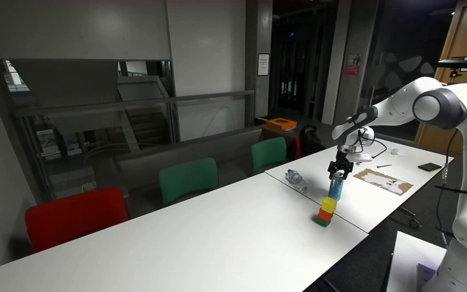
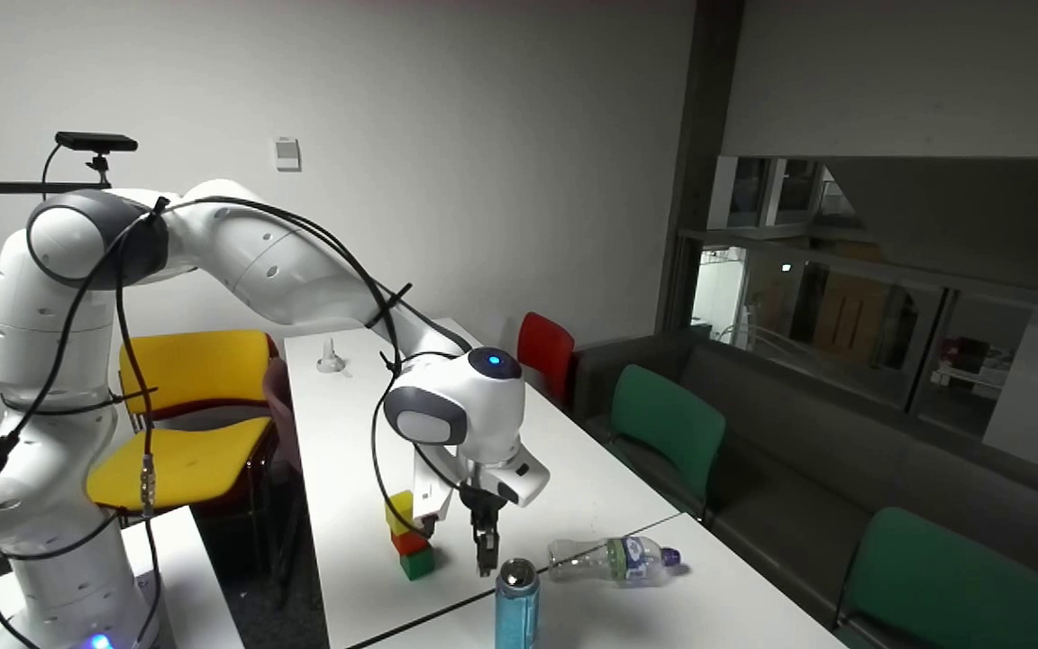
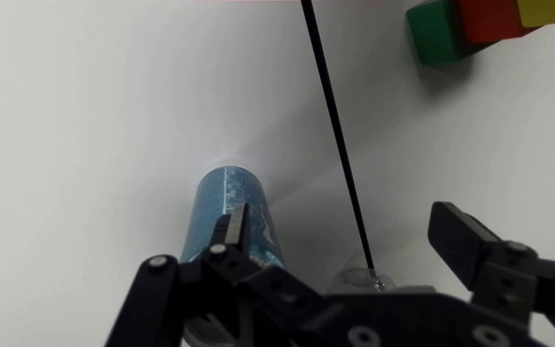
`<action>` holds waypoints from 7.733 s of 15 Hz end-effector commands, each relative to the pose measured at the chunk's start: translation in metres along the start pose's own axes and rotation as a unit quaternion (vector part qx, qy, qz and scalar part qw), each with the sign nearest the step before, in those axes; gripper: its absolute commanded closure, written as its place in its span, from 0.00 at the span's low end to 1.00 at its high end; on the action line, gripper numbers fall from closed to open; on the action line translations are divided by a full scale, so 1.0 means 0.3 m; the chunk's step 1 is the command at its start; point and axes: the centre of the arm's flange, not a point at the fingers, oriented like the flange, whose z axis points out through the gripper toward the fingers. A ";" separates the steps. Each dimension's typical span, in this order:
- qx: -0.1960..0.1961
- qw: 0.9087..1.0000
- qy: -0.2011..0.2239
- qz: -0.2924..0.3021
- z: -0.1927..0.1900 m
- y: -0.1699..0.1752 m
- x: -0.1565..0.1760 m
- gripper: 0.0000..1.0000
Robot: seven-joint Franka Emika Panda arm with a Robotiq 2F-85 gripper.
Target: Push the blue can to the right
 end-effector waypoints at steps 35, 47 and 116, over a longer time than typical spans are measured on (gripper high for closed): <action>0.000 0.999 0.028 0.031 0.028 0.042 0.148 0.00; 0.024 0.998 0.038 0.034 -0.018 0.017 0.157 0.00; 0.132 0.975 -0.095 0.153 0.369 0.004 0.304 0.00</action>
